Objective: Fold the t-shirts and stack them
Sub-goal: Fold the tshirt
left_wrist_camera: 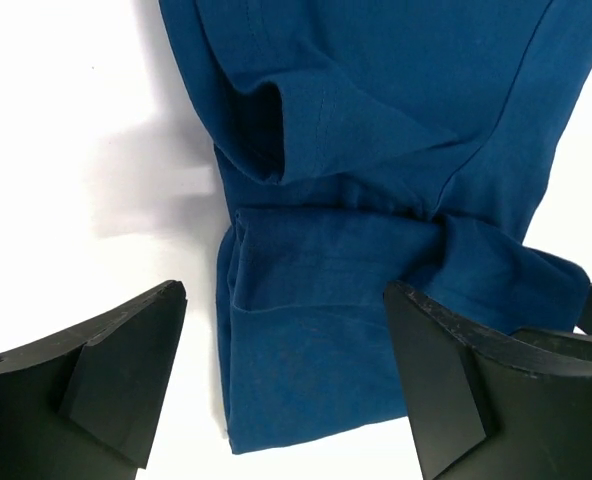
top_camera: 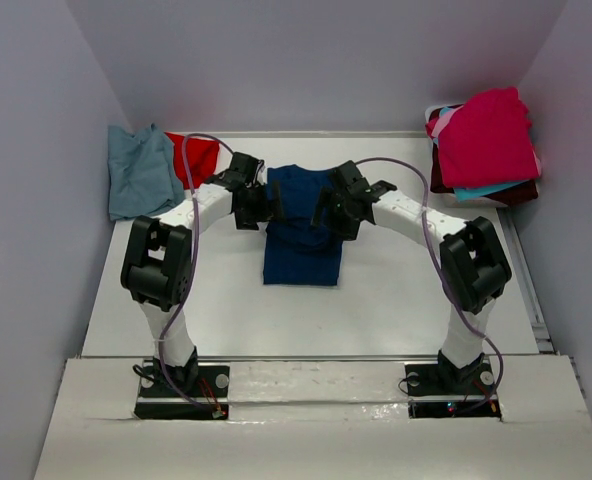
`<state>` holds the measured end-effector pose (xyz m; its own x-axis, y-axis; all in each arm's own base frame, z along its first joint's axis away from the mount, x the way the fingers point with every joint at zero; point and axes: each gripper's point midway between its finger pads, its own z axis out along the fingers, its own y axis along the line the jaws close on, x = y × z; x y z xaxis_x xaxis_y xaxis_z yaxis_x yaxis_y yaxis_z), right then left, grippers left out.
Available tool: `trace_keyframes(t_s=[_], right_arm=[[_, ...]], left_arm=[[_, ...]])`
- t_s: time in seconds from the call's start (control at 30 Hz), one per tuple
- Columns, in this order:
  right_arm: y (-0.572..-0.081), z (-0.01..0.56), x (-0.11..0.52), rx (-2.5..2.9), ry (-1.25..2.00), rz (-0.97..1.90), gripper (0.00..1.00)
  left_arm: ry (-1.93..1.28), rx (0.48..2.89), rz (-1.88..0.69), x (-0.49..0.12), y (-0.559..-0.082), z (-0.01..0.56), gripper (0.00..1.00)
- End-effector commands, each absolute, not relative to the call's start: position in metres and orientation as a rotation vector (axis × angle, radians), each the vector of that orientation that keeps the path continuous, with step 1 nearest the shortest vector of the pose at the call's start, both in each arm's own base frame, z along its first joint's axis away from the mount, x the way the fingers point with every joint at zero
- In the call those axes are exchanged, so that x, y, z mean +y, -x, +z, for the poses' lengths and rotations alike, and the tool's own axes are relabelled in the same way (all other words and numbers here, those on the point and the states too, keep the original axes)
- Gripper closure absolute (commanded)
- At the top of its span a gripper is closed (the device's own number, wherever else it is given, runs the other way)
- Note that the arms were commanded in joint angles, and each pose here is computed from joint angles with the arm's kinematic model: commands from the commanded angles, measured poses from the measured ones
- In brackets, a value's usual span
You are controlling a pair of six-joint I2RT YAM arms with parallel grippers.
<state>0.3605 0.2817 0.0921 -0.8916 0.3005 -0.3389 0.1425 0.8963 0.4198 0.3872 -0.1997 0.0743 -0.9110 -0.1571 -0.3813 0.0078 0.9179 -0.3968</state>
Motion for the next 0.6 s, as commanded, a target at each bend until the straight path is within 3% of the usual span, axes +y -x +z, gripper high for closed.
trace_keyframes(t_s=[0.0,0.3,0.5,0.53,0.57], right_arm=[[-0.378,0.109,0.281,2.603,-0.319,0.558,0.20],[-0.361,0.129,0.281,2.626,-0.311,0.612,0.22],[-0.327,0.132,0.275,2.676,-0.310,0.688,0.40],[-0.322,0.130,0.274,2.688,-0.313,0.691,0.53],[-0.315,0.130,0.273,2.701,-0.312,0.706,0.58]], left_arm=[[0.104,2.602,-0.533,-0.196,-0.398,0.100,0.07],[0.088,2.661,-0.503,-0.185,-0.371,0.105,0.07],[0.083,2.676,-0.529,-0.183,-0.353,0.110,0.07],[0.078,2.678,-0.531,-0.183,-0.351,0.111,0.07],[0.064,2.693,-0.529,-0.185,-0.345,0.110,0.07]])
